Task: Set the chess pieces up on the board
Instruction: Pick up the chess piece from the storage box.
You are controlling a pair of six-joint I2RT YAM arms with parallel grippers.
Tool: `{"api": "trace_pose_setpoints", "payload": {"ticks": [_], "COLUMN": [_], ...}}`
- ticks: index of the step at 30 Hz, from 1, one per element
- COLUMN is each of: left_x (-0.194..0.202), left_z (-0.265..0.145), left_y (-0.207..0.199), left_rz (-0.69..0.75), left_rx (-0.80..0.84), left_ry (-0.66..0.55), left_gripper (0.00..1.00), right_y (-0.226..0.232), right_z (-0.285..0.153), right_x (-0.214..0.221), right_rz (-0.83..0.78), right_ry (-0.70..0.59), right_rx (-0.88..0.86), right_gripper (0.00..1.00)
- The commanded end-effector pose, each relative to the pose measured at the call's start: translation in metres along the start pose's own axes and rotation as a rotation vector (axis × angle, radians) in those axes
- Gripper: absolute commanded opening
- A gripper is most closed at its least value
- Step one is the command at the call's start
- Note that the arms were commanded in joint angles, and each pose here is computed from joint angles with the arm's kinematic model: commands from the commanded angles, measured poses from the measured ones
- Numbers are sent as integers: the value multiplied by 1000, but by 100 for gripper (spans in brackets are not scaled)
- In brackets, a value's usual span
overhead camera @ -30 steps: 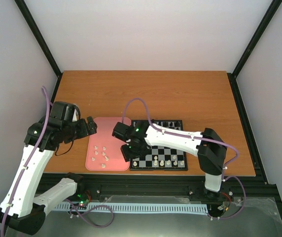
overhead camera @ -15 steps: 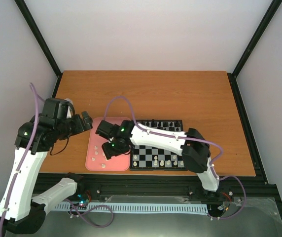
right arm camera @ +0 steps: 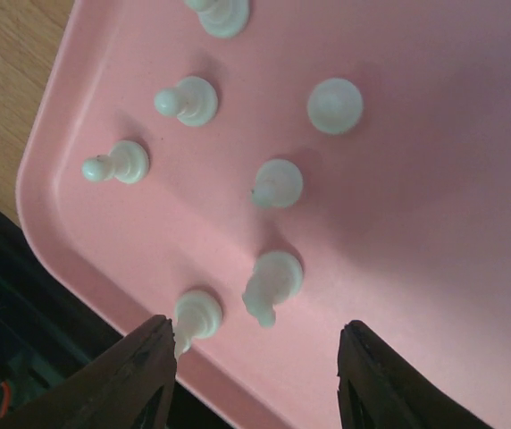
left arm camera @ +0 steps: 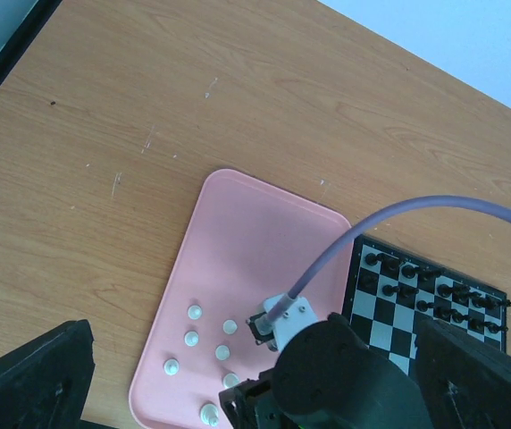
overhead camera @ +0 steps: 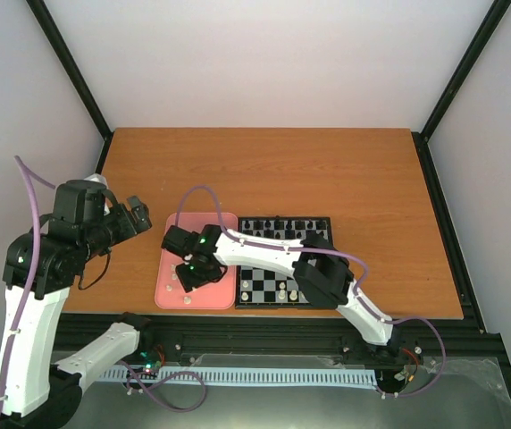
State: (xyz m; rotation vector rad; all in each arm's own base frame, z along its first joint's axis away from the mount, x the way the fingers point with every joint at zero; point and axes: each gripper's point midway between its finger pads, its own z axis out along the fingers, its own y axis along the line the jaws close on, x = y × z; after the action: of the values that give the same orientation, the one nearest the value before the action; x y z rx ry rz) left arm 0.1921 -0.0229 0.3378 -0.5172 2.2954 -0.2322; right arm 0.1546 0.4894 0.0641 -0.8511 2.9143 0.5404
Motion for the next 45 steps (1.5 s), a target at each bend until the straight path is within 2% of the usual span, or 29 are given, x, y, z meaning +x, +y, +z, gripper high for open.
{"api": "trace_pose_setpoints", "payload": {"ticks": [1, 6, 12, 25, 30, 31, 36, 45], "left_x": [0, 2, 5, 12, 15, 15, 17, 20], "left_z": [-1, 0, 4, 7, 9, 8, 8, 9], "left_y": [3, 1, 0, 2, 1, 1, 2, 2], "left_rz": [-11, -7, 5, 11, 8, 7, 5, 4], "left_rx": [-10, 0, 2, 6, 9, 11, 13, 20], "left_ry": [-1, 5, 19, 37, 46, 47, 49, 60], "left_gripper": [100, 100, 100, 100, 100, 100, 100, 100], "right_y": [0, -3, -8, -10, -11, -11, -11, -18], "right_z": [11, 18, 23, 36, 35, 33, 10, -55], "right_x": [-8, -14, -11, -5, -6, -6, -10, -3], "right_rz": [-18, -16, -5, -8, -14, -16, -20, -3], "right_ry": [3, 6, 25, 60, 54, 53, 11, -59], "right_rx": [15, 36, 52, 46, 51, 51, 63, 99], "right_gripper": [49, 43, 31, 22, 6, 3, 3, 3]}}
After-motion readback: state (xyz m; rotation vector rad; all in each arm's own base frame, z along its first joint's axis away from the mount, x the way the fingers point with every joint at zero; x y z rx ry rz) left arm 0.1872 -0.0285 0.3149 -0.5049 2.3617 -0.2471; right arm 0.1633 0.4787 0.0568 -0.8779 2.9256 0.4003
